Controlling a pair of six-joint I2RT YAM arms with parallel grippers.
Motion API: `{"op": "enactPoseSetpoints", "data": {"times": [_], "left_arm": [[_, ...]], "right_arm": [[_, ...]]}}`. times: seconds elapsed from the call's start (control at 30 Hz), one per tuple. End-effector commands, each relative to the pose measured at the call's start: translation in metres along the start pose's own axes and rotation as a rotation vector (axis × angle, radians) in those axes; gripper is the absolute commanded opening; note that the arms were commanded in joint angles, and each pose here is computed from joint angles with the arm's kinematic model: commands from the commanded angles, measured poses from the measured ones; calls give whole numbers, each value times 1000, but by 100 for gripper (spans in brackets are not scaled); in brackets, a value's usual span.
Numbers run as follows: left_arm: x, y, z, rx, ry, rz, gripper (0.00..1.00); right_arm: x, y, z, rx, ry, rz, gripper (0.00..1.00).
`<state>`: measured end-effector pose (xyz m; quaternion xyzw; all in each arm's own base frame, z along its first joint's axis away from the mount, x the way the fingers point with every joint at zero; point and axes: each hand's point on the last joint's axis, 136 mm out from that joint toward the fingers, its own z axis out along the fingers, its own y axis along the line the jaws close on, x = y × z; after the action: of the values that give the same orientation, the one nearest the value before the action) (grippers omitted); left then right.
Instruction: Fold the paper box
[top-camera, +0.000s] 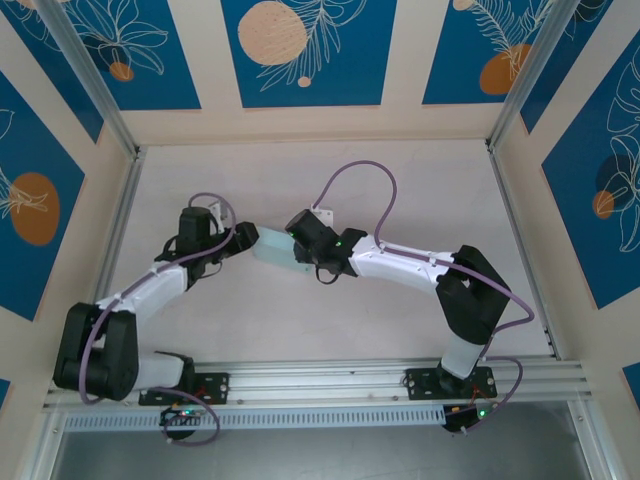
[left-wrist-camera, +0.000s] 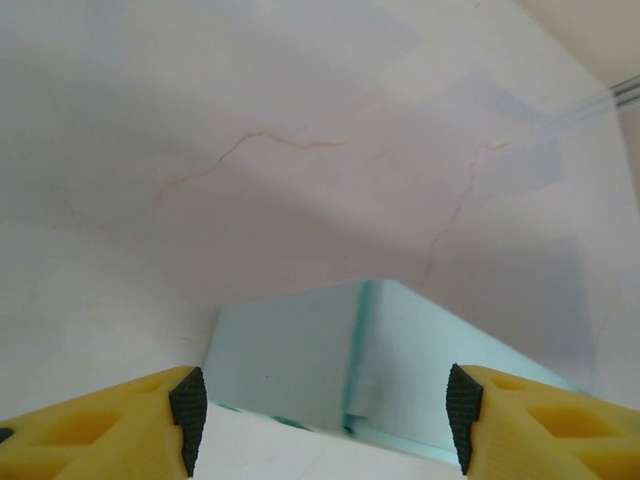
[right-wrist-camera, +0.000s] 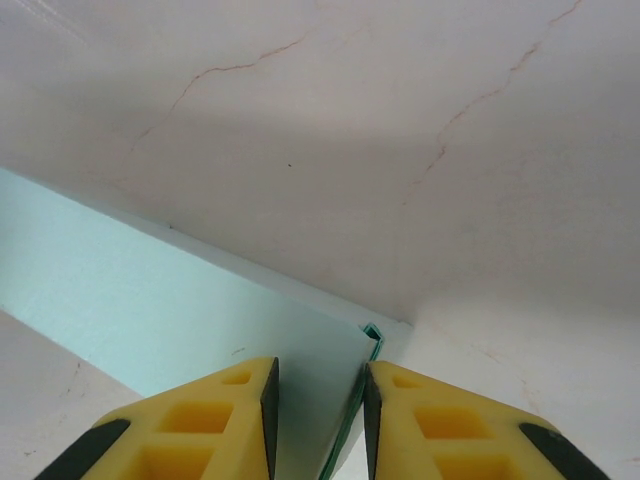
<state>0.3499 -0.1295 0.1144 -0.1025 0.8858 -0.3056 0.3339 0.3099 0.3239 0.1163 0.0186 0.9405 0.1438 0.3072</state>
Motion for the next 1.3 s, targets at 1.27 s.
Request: {"op": "enactPoseSetpoints", "data": {"times": [1.27], "left_arm": [[89,42,-38,17,21,-122,45]], "right_arm": [[93,-13,-19,67,97,-272,26]]}}
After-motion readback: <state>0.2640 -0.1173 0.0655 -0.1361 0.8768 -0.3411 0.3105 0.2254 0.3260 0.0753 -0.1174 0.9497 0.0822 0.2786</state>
